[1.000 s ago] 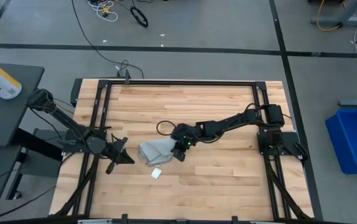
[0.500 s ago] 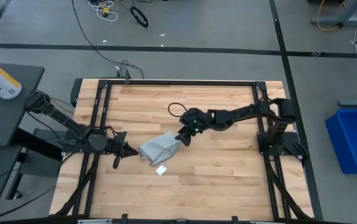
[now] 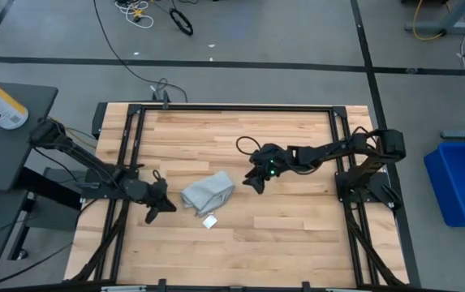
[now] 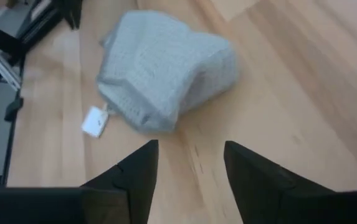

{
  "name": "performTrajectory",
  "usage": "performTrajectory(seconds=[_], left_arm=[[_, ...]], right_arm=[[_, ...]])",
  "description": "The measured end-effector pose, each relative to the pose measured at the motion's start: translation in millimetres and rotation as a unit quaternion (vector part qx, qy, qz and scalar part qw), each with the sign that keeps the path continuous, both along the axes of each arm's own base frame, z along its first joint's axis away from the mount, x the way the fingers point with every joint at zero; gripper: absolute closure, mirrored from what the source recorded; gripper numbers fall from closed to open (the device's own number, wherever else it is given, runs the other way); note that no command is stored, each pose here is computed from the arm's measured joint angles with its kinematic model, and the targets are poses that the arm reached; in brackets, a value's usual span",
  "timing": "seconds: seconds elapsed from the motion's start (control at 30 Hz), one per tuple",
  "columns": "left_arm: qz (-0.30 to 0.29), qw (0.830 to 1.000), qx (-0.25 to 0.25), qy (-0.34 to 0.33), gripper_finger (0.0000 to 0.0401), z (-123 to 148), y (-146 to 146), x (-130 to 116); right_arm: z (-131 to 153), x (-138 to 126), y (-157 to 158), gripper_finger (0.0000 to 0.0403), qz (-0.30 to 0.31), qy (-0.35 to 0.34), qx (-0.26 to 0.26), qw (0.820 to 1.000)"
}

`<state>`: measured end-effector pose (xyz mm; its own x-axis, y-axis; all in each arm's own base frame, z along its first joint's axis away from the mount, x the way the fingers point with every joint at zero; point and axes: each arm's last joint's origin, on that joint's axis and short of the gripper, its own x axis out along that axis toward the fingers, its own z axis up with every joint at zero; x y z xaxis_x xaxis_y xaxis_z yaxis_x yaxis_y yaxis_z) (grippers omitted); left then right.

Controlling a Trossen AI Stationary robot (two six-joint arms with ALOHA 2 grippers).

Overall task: Fold microfiber towels
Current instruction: Fold the gray towel

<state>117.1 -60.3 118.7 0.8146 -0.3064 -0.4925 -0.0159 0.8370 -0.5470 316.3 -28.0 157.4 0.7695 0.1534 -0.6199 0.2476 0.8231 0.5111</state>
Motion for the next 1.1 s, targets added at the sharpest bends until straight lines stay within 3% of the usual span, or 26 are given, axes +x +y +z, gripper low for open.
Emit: performTrajectory(seconds=[0.33,0.47,0.7,0.83,1.1], left_arm=[[0.091,0.993,0.039,0.060,0.0290,-16,7,2],[0.124,0.989,0.046,0.065,0.0276,-19,12,6],[0.130,0.990,0.031,0.047,0.0267,-17,21,17],[0.134,0.989,0.002,0.067,0.0262,-20,27,19],[0.115,0.982,-0.111,0.105,0.0244,-19,23,20]], right_arm=[[-2,-4,4,0.0159,0.029,-0.047,0.006,0.998],[0,-3,-4,0.0148,0.025,-0.055,0.010,0.998],[1,-3,-9,0.0149,0.031,-0.058,0.020,0.998],[2,-3,-8,0.0159,0.040,-0.065,0.026,0.997],[2,-2,-1,0.0161,0.054,-0.064,0.030,0.996]])
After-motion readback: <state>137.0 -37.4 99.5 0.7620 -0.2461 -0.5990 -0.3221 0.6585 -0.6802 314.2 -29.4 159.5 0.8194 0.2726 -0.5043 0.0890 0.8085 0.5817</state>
